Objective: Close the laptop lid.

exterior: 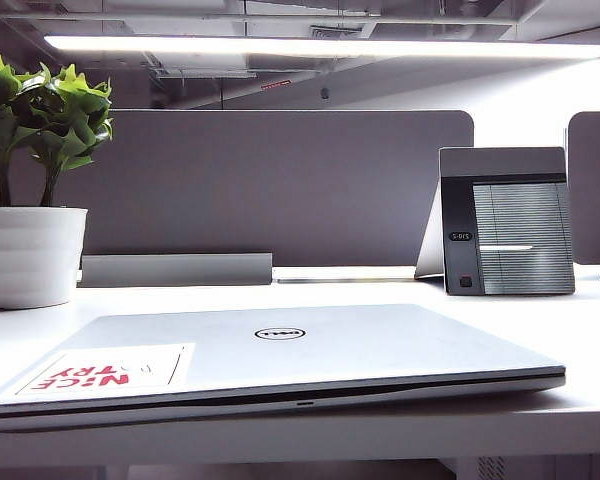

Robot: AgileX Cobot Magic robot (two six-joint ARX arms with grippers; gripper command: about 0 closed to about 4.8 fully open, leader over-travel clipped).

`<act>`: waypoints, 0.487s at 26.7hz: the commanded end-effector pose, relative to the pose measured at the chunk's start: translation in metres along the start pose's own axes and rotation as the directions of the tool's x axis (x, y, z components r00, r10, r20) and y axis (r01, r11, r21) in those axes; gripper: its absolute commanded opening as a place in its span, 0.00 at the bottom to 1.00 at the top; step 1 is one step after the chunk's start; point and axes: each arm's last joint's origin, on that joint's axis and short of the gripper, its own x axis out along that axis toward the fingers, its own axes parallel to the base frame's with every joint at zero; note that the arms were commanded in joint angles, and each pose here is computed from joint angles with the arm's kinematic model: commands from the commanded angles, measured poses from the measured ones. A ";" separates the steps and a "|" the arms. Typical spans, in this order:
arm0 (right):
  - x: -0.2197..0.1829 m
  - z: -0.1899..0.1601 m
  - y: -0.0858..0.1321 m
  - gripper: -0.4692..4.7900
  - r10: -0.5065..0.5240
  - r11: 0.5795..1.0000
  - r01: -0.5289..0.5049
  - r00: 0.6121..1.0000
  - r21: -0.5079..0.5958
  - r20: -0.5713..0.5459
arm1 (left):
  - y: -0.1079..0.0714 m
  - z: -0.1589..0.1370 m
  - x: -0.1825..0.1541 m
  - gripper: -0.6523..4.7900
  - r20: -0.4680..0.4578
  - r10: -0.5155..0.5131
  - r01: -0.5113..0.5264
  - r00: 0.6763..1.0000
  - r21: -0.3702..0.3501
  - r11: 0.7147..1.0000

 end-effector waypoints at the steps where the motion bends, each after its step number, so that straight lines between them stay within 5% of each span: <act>1: -0.022 -0.011 -0.004 0.08 -0.072 0.996 0.074 0.997 0.051 -0.036 | 0.000 0.003 -0.001 0.11 0.026 -0.003 0.003 1.000 0.000 1.000; 9: -0.050 -0.058 -0.011 0.08 -0.217 0.968 0.226 0.972 0.107 -0.090 | 0.000 0.003 -0.001 0.11 0.027 -0.004 0.004 1.000 -0.002 1.000; 13: -0.051 -0.093 -0.006 0.08 -0.216 0.969 0.224 0.973 0.109 -0.083 | 0.000 0.003 -0.001 0.11 0.026 -0.003 0.003 1.000 -0.005 1.000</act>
